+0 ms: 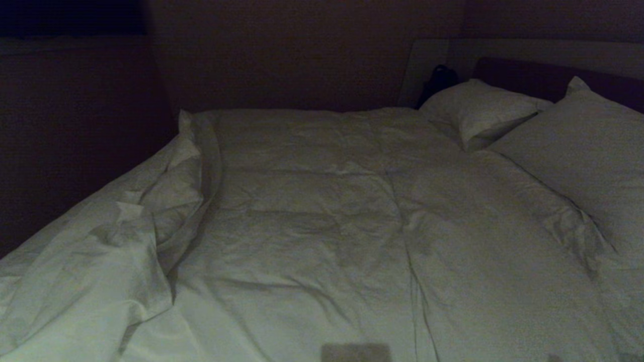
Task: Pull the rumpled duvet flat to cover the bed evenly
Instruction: Flatten the corners of the folded blanket
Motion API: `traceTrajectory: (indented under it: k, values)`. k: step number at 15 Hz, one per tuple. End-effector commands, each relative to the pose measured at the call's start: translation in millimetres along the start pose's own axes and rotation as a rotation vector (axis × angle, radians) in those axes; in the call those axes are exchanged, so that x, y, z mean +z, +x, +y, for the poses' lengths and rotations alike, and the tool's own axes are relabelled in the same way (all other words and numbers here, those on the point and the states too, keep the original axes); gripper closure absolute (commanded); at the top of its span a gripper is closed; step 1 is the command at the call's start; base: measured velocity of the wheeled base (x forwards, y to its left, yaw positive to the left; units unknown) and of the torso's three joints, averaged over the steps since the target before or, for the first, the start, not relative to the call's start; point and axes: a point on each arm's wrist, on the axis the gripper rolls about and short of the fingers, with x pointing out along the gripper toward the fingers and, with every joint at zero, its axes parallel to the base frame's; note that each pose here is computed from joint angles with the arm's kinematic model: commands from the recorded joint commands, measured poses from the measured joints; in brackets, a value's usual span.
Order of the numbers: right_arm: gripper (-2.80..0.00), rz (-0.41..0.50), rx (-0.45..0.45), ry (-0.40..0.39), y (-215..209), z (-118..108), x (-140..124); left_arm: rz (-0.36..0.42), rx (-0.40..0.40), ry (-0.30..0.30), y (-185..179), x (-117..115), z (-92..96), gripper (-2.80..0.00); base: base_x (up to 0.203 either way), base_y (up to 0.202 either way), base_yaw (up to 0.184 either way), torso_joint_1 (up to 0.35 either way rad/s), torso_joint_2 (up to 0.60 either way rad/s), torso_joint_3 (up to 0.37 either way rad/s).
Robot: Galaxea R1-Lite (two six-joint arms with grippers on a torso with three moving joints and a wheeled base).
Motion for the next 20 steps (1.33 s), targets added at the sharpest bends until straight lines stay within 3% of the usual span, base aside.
traceTrajectory:
  k: [1, 5, 9, 14, 17, 20]
  values:
    - [0.0, -0.012, 0.037, -0.004, -2.1, 0.1, 0.3, 0.0, 0.0, 0.001, 0.0, 0.0, 0.0, 0.0, 0.0, 0.0, 0.0, 0.0, 0.0, 0.0]
    - [0.0, -0.068, 0.097, -0.017, -16.4, 0.7, -6.1, 0.0, 0.0, 0.001, 0.0, 0.1, 0.0, 0.0, 0.0, 0.0, 0.0, 0.0, 0.0, 0.0]
    - [0.0, -0.136, 0.098, -0.028, -29.1, 1.6, -12.9, 0.0, 0.0, 0.001, 0.0, 0.1, 0.0, 0.0, 0.0, 0.0, 0.0, 0.0, 0.0, 0.0]
    - [0.0, -0.211, 0.012, -0.045, -38.1, 0.3, -18.4, 0.0, 0.0, 0.001, 0.0, 0.1, 0.0, 0.0, 0.0, 0.0, 0.0, 0.0, 0.0, 0.0]
    - [0.0, -0.221, -0.068, -0.063, -38.7, -1.4, -18.7, 0.0, 0.0, 0.001, 0.0, 0.1, 0.0, 0.0, 0.0, 0.0, 0.0, 0.0, 0.0, 0.0]
    - [0.0, -0.221, -0.091, -0.067, -38.5, -1.9, -19.0, 0.0, 0.0, 0.001, 0.0, 0.1, 0.0, 0.0, 0.0, 0.0, 0.0, 0.0, 0.0, 0.0]
